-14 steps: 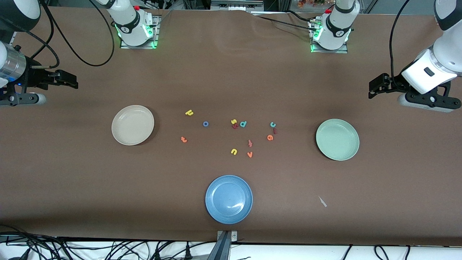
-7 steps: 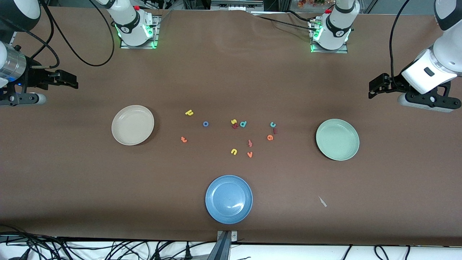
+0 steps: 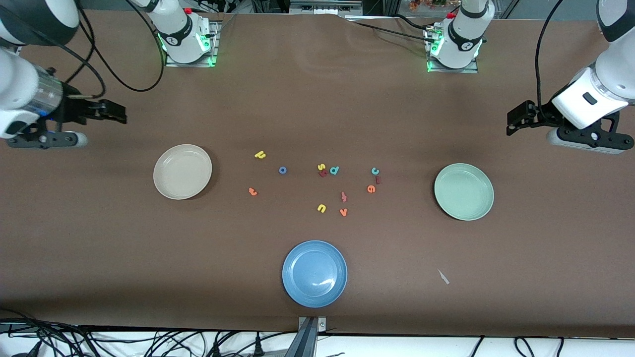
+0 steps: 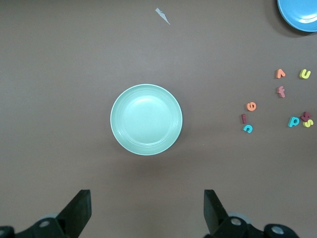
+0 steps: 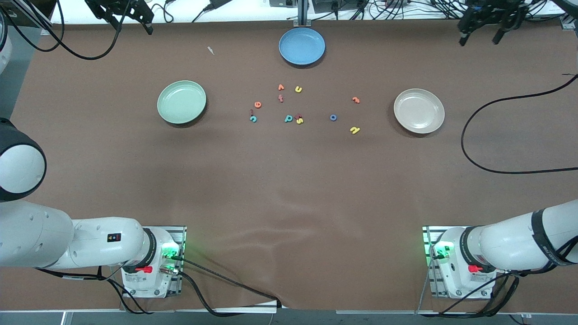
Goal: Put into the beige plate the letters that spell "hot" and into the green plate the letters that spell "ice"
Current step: 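Move the right gripper over the blue ring letter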
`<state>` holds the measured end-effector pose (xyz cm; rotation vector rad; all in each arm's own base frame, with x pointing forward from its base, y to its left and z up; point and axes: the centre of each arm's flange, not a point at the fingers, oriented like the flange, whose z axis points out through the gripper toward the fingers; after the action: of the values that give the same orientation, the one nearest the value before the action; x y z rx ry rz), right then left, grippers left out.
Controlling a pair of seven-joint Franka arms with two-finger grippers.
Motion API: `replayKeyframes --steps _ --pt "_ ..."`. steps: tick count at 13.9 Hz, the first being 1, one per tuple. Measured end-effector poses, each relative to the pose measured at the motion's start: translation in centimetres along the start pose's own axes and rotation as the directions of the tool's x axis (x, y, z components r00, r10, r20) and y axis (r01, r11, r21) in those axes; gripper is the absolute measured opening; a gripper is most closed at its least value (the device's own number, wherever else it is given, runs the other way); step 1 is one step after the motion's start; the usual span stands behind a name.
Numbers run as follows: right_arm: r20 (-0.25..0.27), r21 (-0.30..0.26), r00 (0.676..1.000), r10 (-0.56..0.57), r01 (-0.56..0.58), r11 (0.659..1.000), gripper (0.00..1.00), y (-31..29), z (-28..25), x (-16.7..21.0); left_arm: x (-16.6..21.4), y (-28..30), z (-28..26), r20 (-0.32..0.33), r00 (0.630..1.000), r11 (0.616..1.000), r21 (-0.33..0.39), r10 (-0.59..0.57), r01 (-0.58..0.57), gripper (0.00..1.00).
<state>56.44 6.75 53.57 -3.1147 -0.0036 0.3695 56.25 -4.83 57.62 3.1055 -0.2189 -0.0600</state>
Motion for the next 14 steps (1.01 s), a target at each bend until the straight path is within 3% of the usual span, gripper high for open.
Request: replayKeyframes --steps 4,7,14 --pt "0.008 0.01 0.992 0.129 -0.129 0.992 1.0 -8.0 4.8 2.7 0.0 0.0 0.0 0.0 1.0 1.0 0.0 0.0 0.0 1.0" --pt "-0.004 0.001 0.995 0.104 -0.104 0.995 1.0 -13.1 9.8 4.6 0.0 0.0 0.0 0.0 1.0 1.0 0.0 0.0 0.0 1.0" --pt "-0.096 0.002 0.986 0.133 -0.133 0.991 1.0 -22.3 20.3 6.2 0.0 0.0 0.0 0.0 1.0 1.0 0.0 0.001 -0.001 1.0"
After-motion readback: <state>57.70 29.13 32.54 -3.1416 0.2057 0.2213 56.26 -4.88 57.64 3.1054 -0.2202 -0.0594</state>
